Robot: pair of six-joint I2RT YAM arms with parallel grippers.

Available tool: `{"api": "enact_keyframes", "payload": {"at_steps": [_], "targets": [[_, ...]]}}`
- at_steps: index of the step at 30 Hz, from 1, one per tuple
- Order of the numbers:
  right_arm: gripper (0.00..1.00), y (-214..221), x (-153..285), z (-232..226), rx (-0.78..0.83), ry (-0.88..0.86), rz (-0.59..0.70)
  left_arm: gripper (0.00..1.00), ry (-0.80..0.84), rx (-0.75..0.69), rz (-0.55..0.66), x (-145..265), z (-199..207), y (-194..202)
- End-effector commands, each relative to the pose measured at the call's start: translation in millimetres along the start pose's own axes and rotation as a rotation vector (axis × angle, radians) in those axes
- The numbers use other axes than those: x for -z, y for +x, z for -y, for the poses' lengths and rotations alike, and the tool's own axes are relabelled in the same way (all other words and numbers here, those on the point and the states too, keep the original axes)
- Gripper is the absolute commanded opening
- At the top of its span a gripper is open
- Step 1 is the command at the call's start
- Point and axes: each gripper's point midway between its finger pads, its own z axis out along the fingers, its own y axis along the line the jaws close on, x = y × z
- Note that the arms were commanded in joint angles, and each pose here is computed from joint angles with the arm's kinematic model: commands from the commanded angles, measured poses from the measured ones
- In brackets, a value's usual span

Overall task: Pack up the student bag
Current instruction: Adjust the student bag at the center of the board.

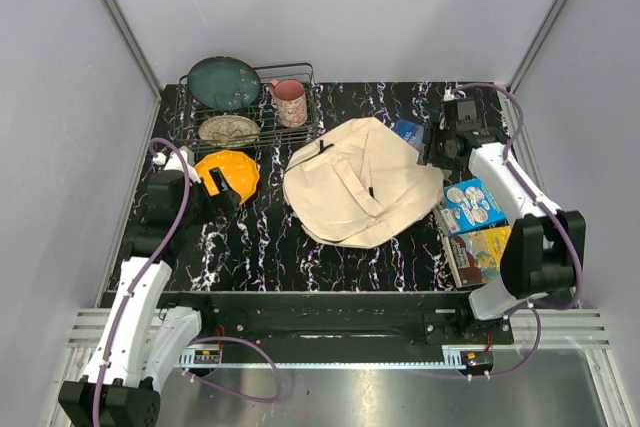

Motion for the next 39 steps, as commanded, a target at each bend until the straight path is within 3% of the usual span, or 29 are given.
{"api": "enact_keyframes", "payload": {"at_steps": [1,4,6,7,8,9,10,11,12,13,16,21,30,34,37,39], "targets": [[0.83,22,-15,22,-0.036,0.129,-0.08,0.99,0.045,-0.019,0.034,1,10,-12],[0.89,37,-15,34,-0.129,0.199,-0.083,0.99,0.048,-0.019,0.033,0,10,-12],[0.9,35,0,28,-0.27,0.182,-0.011,0.99,0.054,-0.019,0.03,0,11,-12],[0.9,57,0,30,-0.321,0.179,-0.026,0.99,0.059,-0.019,0.03,-1,12,-12],[0.92,64,3,22,-0.418,0.131,-0.007,0.99,0.063,-0.019,0.021,-2,13,-11],[0.93,49,19,-8,-0.474,-0.069,0.078,0.99,0.067,-0.021,0.022,-2,13,-11],[0.95,89,11,-12,-0.521,-0.118,0.01,0.99,0.07,-0.02,0.018,-2,14,-11],[0.95,101,16,-32,-0.633,-0.225,-0.035,0.99,0.07,-0.019,0.014,-3,14,-11],[0.95,96,23,-42,-0.665,-0.307,0.015,0.99,0.073,-0.022,0.012,-3,15,-11],[0.95,128,18,-47,-0.669,-0.307,-0.042,0.99,0.075,-0.022,0.01,-4,15,-11],[0.97,148,16,-51,-0.721,-0.327,-0.041,0.99,0.073,-0.019,0.01,-4,14,-10],[0.98,144,12,-59,-0.748,-0.399,-0.013,0.99,0.088,-0.02,0.011,-4,17,-11],[0.98,158,-22,-69,-0.796,-0.419,-0.079,0.99,0.071,-0.022,0.03,-1,13,-12],[0.87,160,-33,-76,-0.796,-0.425,-0.113,0.99,0.073,-0.024,0.03,-1,14,-12],[0.64,161,-35,-79,-0.78,-0.427,-0.122,0.99,0.075,-0.024,0.027,-1,14,-12],[0.41,159,-30,-78,-0.77,-0.43,-0.108,0.99,0.073,-0.023,0.026,-1,14,-12]]}}
